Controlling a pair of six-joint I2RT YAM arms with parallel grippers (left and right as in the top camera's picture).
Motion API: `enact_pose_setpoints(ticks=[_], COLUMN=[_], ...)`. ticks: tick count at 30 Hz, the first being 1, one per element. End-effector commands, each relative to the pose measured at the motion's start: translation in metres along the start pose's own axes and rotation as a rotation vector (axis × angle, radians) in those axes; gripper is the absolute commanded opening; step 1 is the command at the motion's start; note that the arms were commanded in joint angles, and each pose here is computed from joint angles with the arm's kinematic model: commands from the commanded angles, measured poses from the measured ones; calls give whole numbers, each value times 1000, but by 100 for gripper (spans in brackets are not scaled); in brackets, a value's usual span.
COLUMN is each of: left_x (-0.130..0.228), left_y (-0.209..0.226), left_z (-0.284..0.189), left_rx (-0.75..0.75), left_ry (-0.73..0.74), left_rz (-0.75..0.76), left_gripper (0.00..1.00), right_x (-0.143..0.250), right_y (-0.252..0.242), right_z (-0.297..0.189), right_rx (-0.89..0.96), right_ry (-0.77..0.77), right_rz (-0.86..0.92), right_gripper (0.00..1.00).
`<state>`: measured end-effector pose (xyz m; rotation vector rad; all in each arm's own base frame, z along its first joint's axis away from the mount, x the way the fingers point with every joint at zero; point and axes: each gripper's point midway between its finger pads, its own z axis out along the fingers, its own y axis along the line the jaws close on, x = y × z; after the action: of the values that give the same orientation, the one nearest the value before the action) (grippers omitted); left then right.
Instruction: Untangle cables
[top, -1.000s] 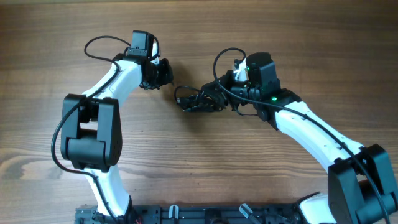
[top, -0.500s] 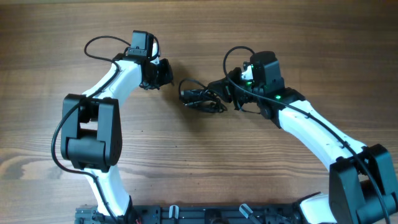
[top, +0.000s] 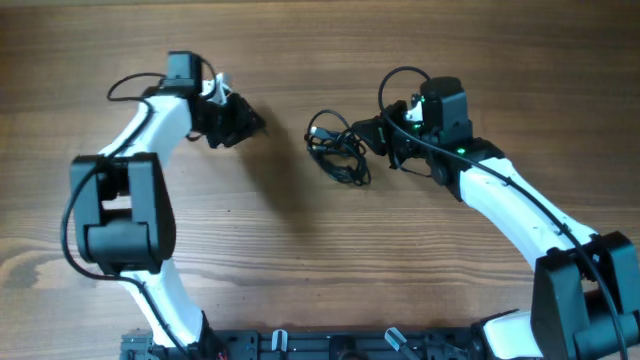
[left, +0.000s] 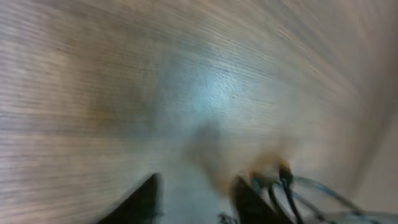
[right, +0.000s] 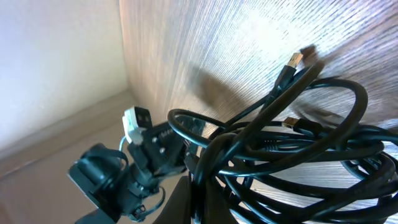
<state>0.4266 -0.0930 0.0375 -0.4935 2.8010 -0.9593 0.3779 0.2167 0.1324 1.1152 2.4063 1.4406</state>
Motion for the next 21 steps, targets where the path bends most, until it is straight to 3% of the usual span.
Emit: enact_pose_setpoints(ticks=[1,4,9,21], left_x=[22,38,66,83], left_y=[-20,-17,-29,-36], left_z=[-8,-1,21,32], left_rx=[133,125,140,111], left_ry=[82,120,172,219], left_rz=[161,284,496,537], left_gripper=[68,67,76,84], right_x=[-5,-5,-5,-5], right_y=[8,8,9,9], right_z=[0,0,0,0], right_rx=[-17,-17,-19,-20], right_ry=[-17,-17,-17,-17], right_rz=[-15,-15,-16,-17], right_gripper=[4,4,4,4])
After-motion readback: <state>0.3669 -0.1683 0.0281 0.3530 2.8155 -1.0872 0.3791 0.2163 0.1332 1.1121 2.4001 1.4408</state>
